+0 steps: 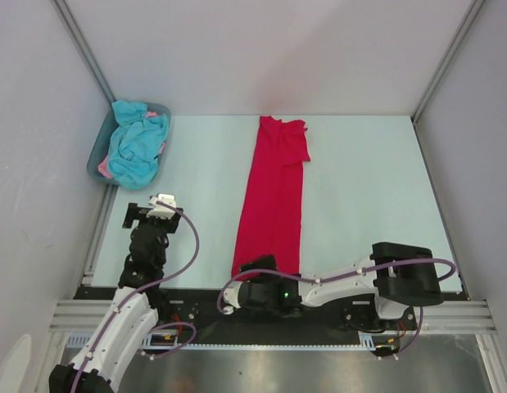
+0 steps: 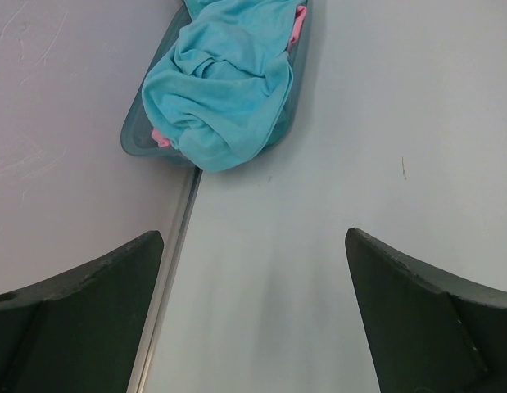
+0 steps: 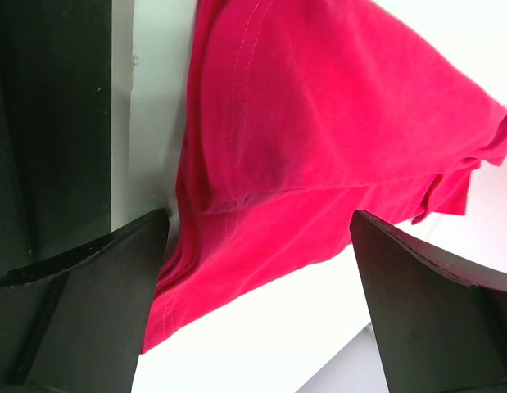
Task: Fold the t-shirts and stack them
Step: Fold the tshirt
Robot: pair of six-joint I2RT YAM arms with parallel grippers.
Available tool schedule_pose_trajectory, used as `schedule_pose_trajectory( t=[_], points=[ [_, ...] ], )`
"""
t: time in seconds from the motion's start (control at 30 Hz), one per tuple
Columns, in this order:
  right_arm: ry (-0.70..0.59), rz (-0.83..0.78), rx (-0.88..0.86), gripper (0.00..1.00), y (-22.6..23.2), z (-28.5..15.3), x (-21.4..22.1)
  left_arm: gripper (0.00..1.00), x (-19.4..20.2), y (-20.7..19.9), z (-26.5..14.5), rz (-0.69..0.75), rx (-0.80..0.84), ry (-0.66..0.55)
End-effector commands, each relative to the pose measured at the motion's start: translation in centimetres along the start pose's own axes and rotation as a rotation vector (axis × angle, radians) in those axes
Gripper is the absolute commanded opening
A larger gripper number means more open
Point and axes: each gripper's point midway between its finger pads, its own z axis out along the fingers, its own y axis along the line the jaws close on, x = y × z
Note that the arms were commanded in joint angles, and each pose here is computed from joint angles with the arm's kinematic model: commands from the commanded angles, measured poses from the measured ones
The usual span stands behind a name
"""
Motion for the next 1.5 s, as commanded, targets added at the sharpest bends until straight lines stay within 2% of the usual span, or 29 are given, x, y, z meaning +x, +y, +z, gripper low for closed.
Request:
schedule_pose_trajectory(
  t=[0.0, 0.13, 0.33, 0.43, 0.47, 0.5, 0.53, 0.7, 0.9, 0.97, 1.13, 1.3, 1.47],
  points=[
    [-0.018, -0.002, 0.04, 1.0, -0.4, 0.6, -0.5, 1.0, -0.7, 0.3, 0.1, -0.028, -0.005, -0.021],
    [-0.008, -0.033, 0.057, 0.92, 0.5, 1.5, 0.2, 1.0, -0.6, 0.3, 0.0, -0.026, -0.008, -0.02],
    [0.024, -0.083, 0.068, 0.67, 1.1, 2.3, 0.9, 1.0, -0.8, 0.3, 0.1, -0.023, -0.005, -0.025],
    [0.026, -0.09, 0.075, 0.33, 0.9, 2.4, 0.9, 1.0, -0.9, 0.4, 0.1, -0.024, -0.007, -0.03],
    [0.028, -0.087, 0.079, 0.25, 0.7, 2.4, 0.9, 1.0, -0.8, 0.3, 0.1, -0.022, -0.007, -0.028],
    [0.026, -0.086, 0.091, 0.07, 0.5, 2.4, 0.7, 1.0, -0.8, 0.4, 0.1, -0.021, -0.007, -0.03],
    [0.03, -0.091, 0.099, 0.0, 0.3, 2.4, 0.8, 1.0, -0.8, 0.3, 0.1, -0.019, -0.007, -0.028],
    [0.04, -0.098, 0.107, 0.0, -0.7, 1.8, 0.5, 1.0, -0.8, 0.3, 0.1, -0.018, -0.006, -0.03],
    [-0.019, 0.018, 0.013, 0.0, -3.5, -0.8, -1.8, 1.0, -0.9, 0.3, 0.1, -0.016, -0.004, -0.034],
    [-0.068, 0.068, 0.021, 0.0, -5.3, -2.1, -3.2, 1.0, -0.9, 0.3, 0.2, -0.017, -0.008, -0.035],
    [-0.069, 0.072, 0.06, 0.0, -7.5, -3.5, -3.3, 1.0, -0.9, 0.4, 0.2, -0.016, -0.01, -0.036],
    [-0.052, 0.065, 0.07, 0.0, -8.0, -3.6, -2.6, 1.0, -0.9, 0.5, 0.1, -0.015, -0.014, -0.037],
    [-0.089, 0.079, 0.017, 0.0, -7.7, -4.5, -3.3, 1.0, -1.1, 0.5, 0.1, -0.014, -0.014, -0.039]
  ],
)
